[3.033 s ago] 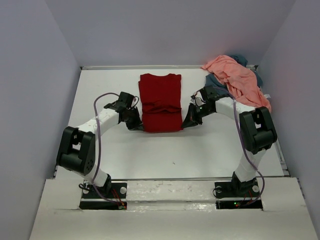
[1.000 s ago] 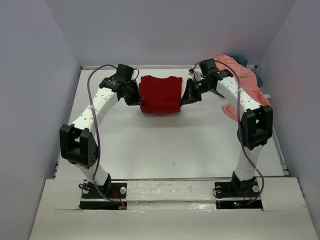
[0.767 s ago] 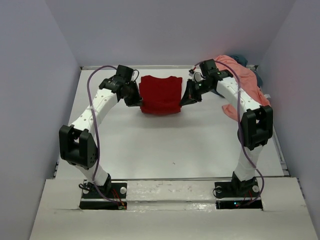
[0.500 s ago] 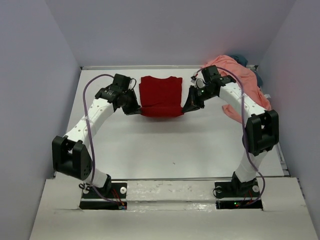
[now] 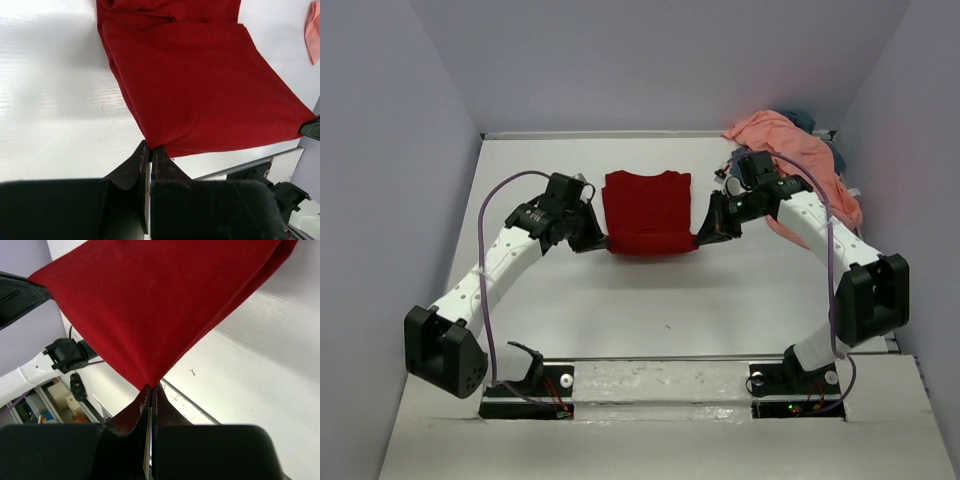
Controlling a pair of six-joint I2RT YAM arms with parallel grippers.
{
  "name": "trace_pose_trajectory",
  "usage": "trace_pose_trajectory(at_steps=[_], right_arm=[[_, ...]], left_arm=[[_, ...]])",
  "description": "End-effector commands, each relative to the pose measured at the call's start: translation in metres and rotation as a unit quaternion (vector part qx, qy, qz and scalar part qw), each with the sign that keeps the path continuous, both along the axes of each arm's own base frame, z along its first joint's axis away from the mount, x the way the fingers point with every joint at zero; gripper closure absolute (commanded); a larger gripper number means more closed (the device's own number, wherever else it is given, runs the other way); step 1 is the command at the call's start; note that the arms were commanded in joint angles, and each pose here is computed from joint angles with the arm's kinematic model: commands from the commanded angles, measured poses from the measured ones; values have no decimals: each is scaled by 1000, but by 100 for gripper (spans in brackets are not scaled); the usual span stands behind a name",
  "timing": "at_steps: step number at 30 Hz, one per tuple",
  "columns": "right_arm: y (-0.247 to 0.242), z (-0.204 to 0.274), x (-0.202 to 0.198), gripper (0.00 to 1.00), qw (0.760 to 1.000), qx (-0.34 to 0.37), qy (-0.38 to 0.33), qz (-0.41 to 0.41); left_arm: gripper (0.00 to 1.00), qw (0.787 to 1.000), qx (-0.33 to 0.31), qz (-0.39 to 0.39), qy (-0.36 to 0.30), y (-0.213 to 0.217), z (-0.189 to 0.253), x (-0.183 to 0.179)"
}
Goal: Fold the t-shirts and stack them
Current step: Fold the long partially folded tshirt into a neat square
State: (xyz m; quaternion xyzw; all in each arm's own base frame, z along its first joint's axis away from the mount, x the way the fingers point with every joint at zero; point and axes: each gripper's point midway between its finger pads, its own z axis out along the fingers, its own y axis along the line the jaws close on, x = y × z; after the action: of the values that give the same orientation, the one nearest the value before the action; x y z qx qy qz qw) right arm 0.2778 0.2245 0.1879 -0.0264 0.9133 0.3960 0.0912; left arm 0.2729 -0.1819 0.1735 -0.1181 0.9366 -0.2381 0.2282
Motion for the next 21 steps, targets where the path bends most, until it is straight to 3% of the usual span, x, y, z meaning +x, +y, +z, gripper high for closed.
trace_pose_trajectory(at_steps=[1,12,21], right_arm=[[-3,9,-7,100,1000,5,-27,-5],[-2,10,0,100,1000,3,-31,-6],[9,11,35,100,999,-1,-35,-3]], left_arm=[[97,1000,-7,14,-20,-1,8,-6],[97,1000,2,3,-21,-8,6,-1],[97,999,36,-6,-25,-12,12,37]])
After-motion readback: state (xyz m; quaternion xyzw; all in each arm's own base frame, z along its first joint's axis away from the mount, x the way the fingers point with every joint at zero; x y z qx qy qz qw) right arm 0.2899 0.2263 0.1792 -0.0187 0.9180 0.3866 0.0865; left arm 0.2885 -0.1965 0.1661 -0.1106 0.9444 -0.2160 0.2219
